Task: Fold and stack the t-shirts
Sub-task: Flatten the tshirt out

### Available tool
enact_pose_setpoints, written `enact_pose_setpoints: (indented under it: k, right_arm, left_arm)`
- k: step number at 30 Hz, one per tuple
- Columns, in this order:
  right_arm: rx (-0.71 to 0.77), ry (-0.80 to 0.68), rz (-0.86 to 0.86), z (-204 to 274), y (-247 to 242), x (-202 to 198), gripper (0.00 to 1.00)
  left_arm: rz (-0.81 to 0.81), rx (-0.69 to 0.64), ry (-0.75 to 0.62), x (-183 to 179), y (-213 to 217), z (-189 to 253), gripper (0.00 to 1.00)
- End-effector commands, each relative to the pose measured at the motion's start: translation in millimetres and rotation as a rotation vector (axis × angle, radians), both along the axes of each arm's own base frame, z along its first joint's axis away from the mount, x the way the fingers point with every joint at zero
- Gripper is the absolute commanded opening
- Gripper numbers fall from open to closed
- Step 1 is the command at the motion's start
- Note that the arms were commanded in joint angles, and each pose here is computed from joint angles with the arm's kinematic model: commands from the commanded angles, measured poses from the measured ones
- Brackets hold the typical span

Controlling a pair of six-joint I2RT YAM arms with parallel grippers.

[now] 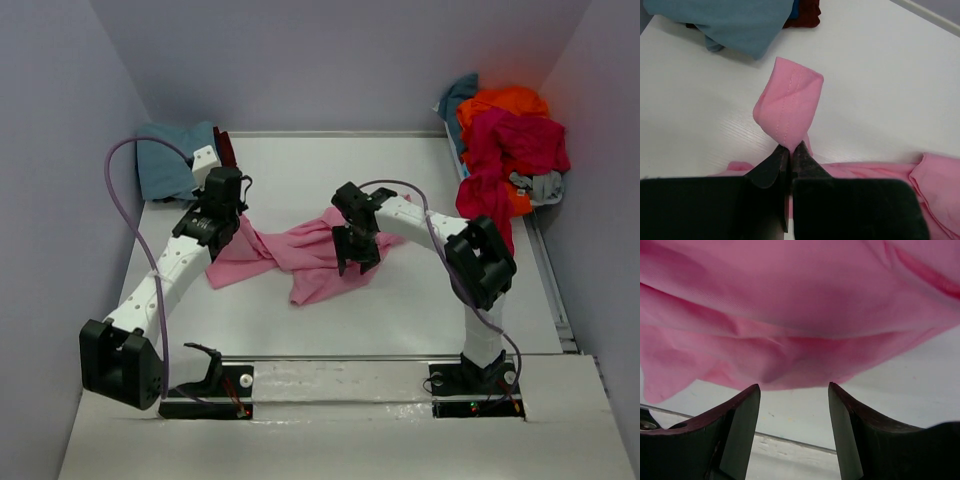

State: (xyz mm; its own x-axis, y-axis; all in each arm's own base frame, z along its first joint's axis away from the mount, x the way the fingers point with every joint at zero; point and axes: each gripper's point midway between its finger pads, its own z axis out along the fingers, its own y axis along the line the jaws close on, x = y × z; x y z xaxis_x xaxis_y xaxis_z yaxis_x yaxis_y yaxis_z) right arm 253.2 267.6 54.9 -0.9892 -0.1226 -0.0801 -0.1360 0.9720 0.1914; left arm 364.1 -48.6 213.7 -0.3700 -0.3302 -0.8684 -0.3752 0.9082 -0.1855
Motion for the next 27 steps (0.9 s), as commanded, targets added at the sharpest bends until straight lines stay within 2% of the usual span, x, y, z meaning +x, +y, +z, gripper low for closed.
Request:
enact_pose_setpoints:
  k: [1,6,16,27]
  right_arm:
    - [0.083,-0.063,0.039,15.2,31.3,26.4,0.63]
    - [0.076,-0.049,0.051,12.3,36.1,25.6,0.63]
    - [0.087,-0.020,0.103,27.1,40.4,-8.1,0.64]
    - [0.036,0.064,0.133,-8.7,43.9,-36.3,0.64]
  left_arm:
    - [0.001,-0.016,-0.073,12.8,-4.5,23.8,0.06]
    - [0.002,-0.008,-0.072,13.7,-3.8,25.5,0.06]
    - [-0.001,0.000,-0.062,15.3,-4.2,23.6,0.06]
    - [0.004,0.006,-0.068,12.2,-1.6,26.3,0.06]
